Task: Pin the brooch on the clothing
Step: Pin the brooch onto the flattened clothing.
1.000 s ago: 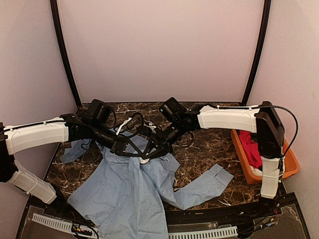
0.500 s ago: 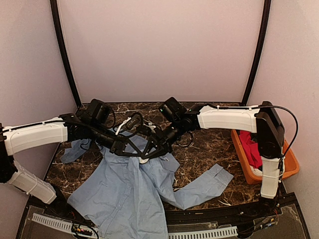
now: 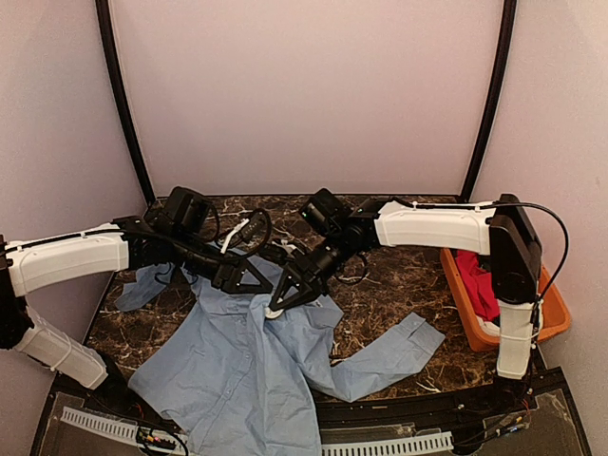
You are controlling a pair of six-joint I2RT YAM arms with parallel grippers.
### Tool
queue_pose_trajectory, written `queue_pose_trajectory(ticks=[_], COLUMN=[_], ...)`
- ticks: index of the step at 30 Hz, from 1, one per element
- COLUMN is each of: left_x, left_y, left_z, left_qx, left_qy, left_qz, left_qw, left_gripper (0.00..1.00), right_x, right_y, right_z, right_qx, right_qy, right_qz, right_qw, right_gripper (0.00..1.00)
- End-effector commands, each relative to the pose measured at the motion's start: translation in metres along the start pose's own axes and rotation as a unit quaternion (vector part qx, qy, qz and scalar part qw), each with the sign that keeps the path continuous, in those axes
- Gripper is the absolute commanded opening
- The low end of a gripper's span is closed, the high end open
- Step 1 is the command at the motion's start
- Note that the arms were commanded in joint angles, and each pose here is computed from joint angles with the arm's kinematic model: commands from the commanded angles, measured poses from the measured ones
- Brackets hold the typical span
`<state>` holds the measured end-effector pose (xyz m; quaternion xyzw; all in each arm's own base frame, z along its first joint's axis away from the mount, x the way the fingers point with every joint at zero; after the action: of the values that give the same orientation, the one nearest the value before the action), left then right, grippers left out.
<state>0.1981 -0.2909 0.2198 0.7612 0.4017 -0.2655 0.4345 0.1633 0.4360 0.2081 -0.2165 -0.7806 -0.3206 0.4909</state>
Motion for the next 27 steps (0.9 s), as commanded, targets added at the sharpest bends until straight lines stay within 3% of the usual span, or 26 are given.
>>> queue_pose_trajectory(ticks=[1,16,23,27], left_x=[-0.003,-0.012,-0.04,-0.065], left_y=[0.005,-0.006,0.002,-0.001], left_z=[-0.007,-0.025,-0.048,-0.044], left_qx=[-0.022,-0.027,-0.071,-0.057], left_qy=[-0.009,-0.058,-0.012,0.01], left_qz=[0.003,-0.029,0.071,0.135], left_qw=[1.0,0.998,0.995,0.989], left_gripper=[0.38,0.57,0.53,0.51], right_x=[0.009,0.023,0.024,0.023], right_y=[0.003,0.023,0.023,0.025], right_z=[0.0,-0.028,-0.037,-0.045], right_qx=[-0.002,-0.062,-0.069,-0.08], right_qy=[-0.01,-0.03,-0.022,-0.03], right_qz=[-0.029,-0.085,-0.058,-0.048], right_qw=[1.0,0.994,0.996,0.995], right_gripper=[0.0,0.0,0.0,0.0])
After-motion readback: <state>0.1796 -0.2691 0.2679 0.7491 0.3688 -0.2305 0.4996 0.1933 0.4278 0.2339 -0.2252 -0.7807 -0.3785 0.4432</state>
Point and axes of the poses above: each gripper's point midway between its finger pads, its own z axis out along the fingers, its own x axis along the line the jaws close on, y = z × x, the point moved 3 cm from there along -z, back along the fingers, and after that the axes turned 12 degrees about -z, right-handed, at the moved point
